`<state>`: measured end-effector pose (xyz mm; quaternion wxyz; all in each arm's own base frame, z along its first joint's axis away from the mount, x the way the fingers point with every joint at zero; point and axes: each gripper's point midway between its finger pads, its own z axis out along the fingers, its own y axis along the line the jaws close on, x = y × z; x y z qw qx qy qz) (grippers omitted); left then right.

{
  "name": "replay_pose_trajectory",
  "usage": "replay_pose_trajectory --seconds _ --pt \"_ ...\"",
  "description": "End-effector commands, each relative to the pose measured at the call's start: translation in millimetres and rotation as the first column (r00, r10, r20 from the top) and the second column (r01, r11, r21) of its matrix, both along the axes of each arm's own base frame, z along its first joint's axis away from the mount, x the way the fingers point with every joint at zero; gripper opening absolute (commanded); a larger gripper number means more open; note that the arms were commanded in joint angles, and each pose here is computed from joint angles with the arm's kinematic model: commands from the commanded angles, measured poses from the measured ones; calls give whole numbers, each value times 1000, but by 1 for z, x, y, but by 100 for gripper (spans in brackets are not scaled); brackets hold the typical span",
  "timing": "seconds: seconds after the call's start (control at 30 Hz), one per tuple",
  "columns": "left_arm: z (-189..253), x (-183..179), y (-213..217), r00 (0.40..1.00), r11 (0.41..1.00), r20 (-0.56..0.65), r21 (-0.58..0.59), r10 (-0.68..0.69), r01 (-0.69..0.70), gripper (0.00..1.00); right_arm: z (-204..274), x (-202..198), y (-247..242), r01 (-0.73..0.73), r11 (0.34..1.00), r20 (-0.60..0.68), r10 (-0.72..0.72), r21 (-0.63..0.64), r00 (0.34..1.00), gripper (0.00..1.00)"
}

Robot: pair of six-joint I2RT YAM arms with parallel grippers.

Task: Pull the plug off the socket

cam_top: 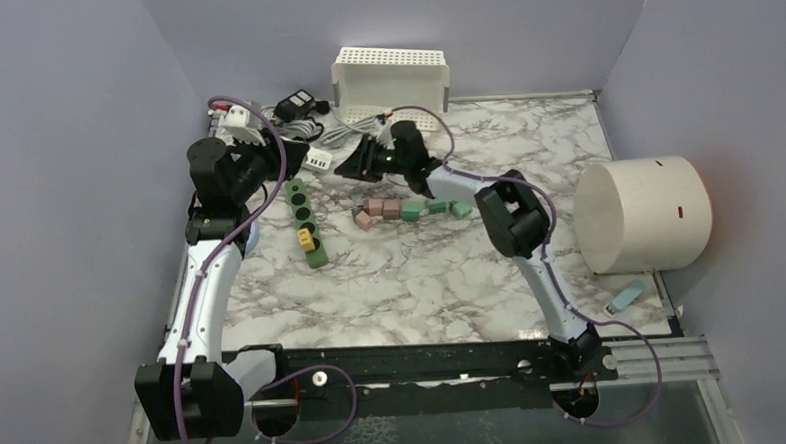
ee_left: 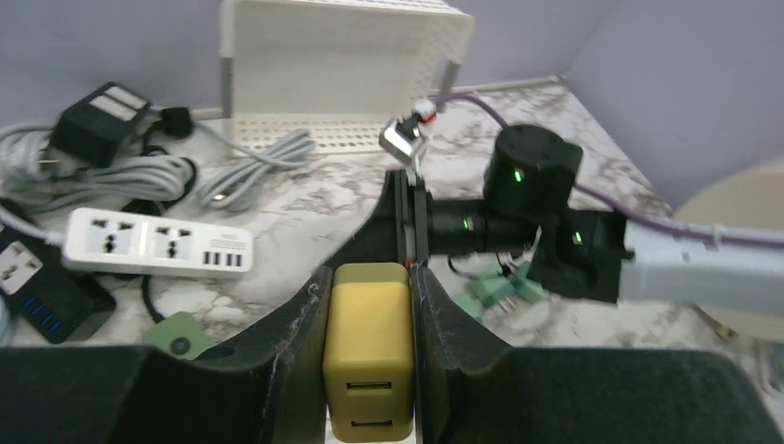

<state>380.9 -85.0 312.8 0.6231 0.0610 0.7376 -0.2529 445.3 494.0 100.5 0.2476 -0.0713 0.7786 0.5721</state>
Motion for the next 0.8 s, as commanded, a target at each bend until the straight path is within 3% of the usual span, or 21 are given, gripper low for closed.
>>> replay_pose_trajectory --seconds 0.0,0.17,0.3,0.63,0.77 --pt "-11 -55 -44 955 955 -33 -33 -296 295 0 72 65 -84 324 943 103 -331 76 938 45" --pt "-92 -90 -98 857 882 -217 -191 -467 431 0 76 73 -198 516 851 65 -523 99 850 46" --pt "-130 -98 -144 805 839 -256 -276 -534 469 0 81 56 -245 597 801 145 -597 49 789 47" --pt "-202 -83 -218 666 778 -404 -381 -627 501 0 50 14 -256 564 825 133 -557 -29 820 52" --pt "-223 -80 -228 636 779 -452 -390 -626 490 21 42 9 -260 562 825 158 -548 -64 822 59"
